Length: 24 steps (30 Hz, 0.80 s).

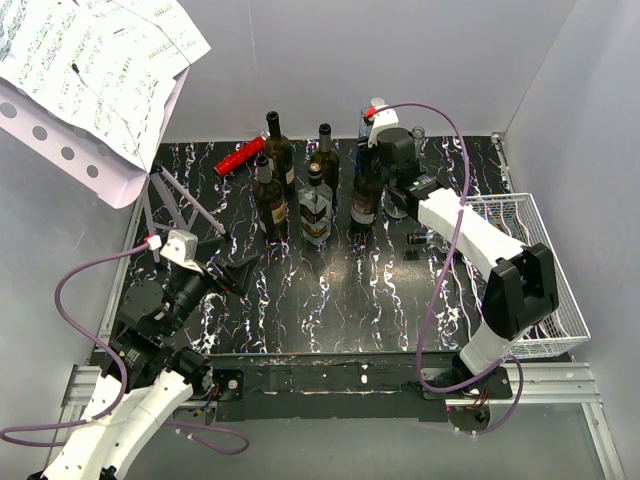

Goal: Take the wine bottle off the wine rack

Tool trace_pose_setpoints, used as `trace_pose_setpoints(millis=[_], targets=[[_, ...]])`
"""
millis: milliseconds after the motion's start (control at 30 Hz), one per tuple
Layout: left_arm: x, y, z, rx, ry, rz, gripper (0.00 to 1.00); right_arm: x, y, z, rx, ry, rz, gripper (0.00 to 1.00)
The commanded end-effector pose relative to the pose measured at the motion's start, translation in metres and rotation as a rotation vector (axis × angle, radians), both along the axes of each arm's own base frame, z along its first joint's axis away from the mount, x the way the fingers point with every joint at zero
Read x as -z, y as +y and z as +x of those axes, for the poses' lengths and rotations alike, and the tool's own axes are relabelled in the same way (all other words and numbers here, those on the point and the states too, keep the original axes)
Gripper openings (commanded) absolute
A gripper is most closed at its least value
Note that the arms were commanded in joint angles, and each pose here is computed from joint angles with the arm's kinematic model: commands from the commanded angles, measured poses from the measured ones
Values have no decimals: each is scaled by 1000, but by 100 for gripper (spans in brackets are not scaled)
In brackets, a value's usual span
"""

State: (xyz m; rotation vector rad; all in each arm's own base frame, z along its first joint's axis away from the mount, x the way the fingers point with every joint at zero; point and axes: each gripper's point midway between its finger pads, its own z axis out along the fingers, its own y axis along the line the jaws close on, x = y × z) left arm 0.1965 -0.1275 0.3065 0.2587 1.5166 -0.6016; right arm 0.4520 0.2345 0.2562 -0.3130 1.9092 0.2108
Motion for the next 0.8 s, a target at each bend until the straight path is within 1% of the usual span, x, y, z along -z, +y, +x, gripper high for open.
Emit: trace_pose_setpoints(millis=[0, 133, 200, 267, 333, 367, 433, 467, 500, 633, 700, 767], targets=[[-2, 2, 0, -11, -10, 9, 98, -28, 3, 15, 26, -116, 80, 25], [-2, 2, 0, -11, -12, 9, 98, -18, 5, 13, 14, -100, 73, 24], [-2, 2, 0, -9, -11, 7, 98, -17, 4, 12, 14, -100, 72, 30], [-1, 2, 0, -11, -8, 9, 98, -17, 5, 10, 4, -103, 71, 47], [-2, 2, 0, -7, -8, 9, 98, -23, 5, 9, -7, -113, 72, 62], [-1, 2, 0, -7, -6, 10, 98, -26, 5, 8, -10, -119, 73, 67], [-2, 2, 0, -7, -8, 9, 98, -36, 6, 5, -27, -137, 73, 72], [-2, 2, 0, -7, -8, 9, 98, -41, 5, 4, -35, -146, 70, 78], [-2, 2, 0, -7, -8, 9, 98, -46, 5, 3, -41, -154, 64, 82], [-2, 1, 0, -6, -11, 10, 98, -72, 2, -10, -78, -189, 54, 84], [-2, 1, 0, -4, -10, 8, 98, -86, 3, -21, -146, -230, 16, 84], [-2, 1, 0, -4, -11, 8, 98, -87, 2, -36, -214, -227, -28, 84]])
